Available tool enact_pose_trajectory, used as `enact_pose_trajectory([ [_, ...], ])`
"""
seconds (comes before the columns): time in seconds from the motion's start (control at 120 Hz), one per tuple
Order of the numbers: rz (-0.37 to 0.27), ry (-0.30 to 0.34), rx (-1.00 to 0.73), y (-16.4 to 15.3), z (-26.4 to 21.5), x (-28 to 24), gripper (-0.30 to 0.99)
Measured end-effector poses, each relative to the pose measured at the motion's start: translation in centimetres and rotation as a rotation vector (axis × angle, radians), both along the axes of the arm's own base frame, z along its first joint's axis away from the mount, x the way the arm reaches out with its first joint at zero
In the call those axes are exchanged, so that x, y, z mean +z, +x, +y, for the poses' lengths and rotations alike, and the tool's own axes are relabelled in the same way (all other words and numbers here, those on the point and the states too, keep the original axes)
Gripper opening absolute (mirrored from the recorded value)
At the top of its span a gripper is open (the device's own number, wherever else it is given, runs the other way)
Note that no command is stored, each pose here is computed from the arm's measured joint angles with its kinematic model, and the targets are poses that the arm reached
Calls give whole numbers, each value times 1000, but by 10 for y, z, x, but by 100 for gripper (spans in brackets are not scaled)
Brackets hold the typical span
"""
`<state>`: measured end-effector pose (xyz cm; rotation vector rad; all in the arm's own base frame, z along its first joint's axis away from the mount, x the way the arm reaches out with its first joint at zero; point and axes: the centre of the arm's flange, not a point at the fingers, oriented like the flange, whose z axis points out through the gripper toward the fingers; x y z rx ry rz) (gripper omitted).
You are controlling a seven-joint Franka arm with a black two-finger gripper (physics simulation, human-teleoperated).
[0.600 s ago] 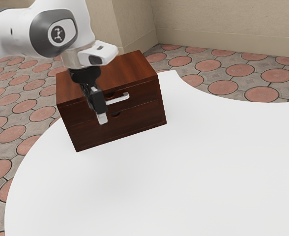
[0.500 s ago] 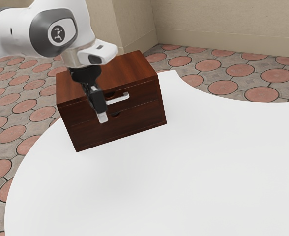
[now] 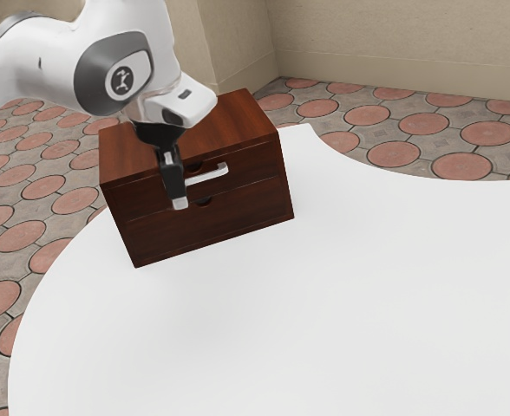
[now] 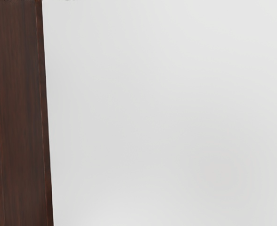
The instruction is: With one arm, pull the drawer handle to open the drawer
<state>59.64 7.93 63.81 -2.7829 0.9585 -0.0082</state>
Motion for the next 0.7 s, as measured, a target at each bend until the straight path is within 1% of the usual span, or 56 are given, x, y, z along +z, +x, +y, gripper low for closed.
enact_pose_trajectory([
  [0.083, -9, 24, -15, 10, 14, -9, 62],
  [0.183, -14, 43, -31, 19, 33, -20, 46],
  [0.25, -24, 52, -57, 25, 37, -24, 38],
  [0.333, -37, 62, -98, 34, 34, -30, 30],
  [0.492, -62, 59, -138, 42, 43, -33, 23],
  [0.7, -95, 67, -187, 52, 48, -30, 20],
])
